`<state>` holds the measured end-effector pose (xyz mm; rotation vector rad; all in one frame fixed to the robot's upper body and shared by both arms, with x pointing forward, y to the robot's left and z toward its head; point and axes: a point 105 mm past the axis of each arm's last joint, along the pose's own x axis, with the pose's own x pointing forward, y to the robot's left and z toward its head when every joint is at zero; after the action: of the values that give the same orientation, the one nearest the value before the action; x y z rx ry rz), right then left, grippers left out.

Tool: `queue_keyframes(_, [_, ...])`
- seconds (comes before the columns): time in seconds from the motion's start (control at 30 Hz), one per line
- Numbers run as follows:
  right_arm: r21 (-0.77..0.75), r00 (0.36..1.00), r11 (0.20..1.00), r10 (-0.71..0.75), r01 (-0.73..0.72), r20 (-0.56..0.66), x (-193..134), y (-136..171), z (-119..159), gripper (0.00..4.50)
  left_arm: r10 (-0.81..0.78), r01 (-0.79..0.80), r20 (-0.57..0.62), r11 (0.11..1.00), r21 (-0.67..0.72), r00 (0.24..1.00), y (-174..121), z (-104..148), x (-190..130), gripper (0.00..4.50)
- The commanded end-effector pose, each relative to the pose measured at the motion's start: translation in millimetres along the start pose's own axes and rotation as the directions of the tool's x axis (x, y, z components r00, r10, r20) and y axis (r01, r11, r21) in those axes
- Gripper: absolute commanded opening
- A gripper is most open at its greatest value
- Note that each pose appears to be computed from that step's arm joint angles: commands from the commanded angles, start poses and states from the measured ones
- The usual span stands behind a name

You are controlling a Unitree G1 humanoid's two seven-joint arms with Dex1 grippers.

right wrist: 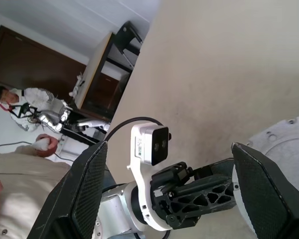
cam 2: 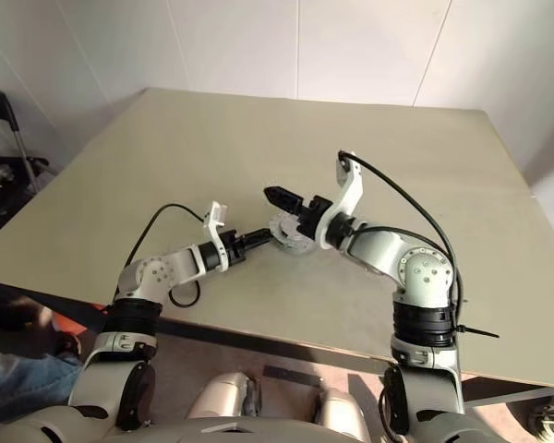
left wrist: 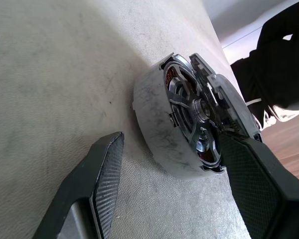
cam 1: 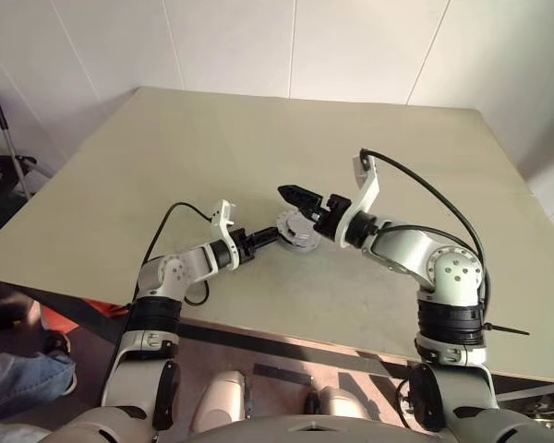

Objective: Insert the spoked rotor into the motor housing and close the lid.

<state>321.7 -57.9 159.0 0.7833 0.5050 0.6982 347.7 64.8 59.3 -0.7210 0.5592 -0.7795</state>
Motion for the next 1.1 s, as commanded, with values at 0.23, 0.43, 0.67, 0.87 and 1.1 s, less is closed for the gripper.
queue_keyframes(0.23, [-0.536, 0.987, 0.834, -0.054, 0.128, 0.152, -19, -14, 25, 4.46, 0.019, -0.021, 0.052, 0.999, 0.050, 0.998, 5, 21, -14, 3.23])
queue_keyframes(0.43, [-0.587, 0.996, 0.806, -0.026, 0.074, 0.090, -18, -25, 16, 4.46, 0.017, -0.027, 0.126, 0.997, 0.078, 0.992, 8, 44, -30, 3.23])
queue_keyframes(0.67, [-0.755, 0.999, 0.655, -0.034, 0.029, 0.009, -10, -45, -11, 4.46, 0.036, -0.049, 0.182, 0.996, 0.071, 0.983, 14, 51, -40, 3.23])
queue_keyframes(0.87, [-0.819, 0.996, 0.568, -0.063, 0.083, 0.058, 4, -63, -7, 4.46, 0.009, -0.020, 0.158, 0.997, 0.069, 0.987, 6, 42, -33, 3.23])
queue_keyframes(1.1, [-0.828, 0.996, 0.555, -0.078, 0.073, 0.035, 7, -74, -14, 4.46, -0.003, -0.008, 0.145, 0.997, 0.074, 0.989, 3, 38, -32, 3.23])
